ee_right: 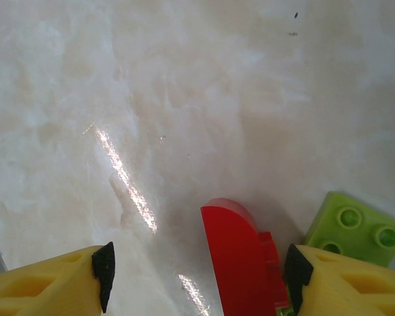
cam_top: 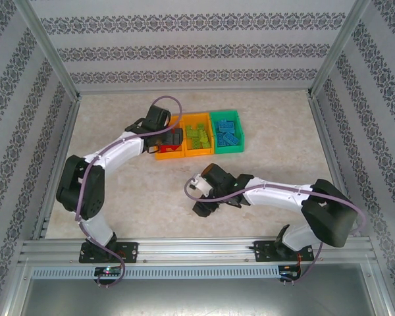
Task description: Sort the legos into containers by color
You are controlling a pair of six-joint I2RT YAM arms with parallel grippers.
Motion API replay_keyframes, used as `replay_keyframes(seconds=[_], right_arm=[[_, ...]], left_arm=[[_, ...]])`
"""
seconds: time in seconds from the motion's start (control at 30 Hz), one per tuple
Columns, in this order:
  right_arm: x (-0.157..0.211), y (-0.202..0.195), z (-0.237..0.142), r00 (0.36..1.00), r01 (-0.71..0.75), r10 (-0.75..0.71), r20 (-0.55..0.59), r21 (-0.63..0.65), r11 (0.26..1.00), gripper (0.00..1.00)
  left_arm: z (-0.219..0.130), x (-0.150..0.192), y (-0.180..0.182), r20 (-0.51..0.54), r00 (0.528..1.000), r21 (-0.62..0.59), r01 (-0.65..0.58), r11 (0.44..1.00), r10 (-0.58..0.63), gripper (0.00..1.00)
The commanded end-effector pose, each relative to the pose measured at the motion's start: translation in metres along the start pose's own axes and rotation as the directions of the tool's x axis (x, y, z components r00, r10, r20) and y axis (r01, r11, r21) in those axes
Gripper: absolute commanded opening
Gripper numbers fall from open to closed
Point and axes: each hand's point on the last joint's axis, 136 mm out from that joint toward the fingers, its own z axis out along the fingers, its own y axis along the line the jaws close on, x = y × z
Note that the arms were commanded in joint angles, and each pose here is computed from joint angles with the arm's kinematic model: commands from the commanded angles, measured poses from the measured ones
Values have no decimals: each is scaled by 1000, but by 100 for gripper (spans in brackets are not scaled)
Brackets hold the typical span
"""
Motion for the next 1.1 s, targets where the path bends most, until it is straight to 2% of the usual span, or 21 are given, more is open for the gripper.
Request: replay_keyframes(seconds=[0.0, 0.43, 0.57, 0.63, 0.77, 0.9, 1.07], right_arm=[[10, -2, 6, 999, -8, 9, -43, 24, 1000, 70], [21, -3, 23, 993, 0, 10, -118, 81, 997, 60], [21, -6, 27, 992, -16, 28, -123, 100, 995, 52], [15, -6, 27, 994, -27, 38, -104, 107, 994, 44], [-3, -4, 20, 999, -33, 38, -39, 107, 994, 32], [-43, -2, 3, 997, -39, 33, 66, 85, 996, 30], [-97, -4, -20, 978, -70, 72, 197, -21, 997, 28]], left_arm=[[-12, -9, -2, 47, 998, 30, 40, 999, -41, 100], [-15, -4, 2, 45, 997, 27, 56, 998, -57, 100], [-18, -4, 3, 52, 997, 31, 59, 998, -61, 100], [-20, -4, 5, 58, 996, 29, 63, 998, -65, 100], [-24, -4, 10, 70, 995, 18, 71, 997, -72, 100], [-29, -1, 14, 84, 993, 15, 87, 996, -88, 100], [-36, 4, 26, 115, 987, -17, 118, 993, -115, 100]])
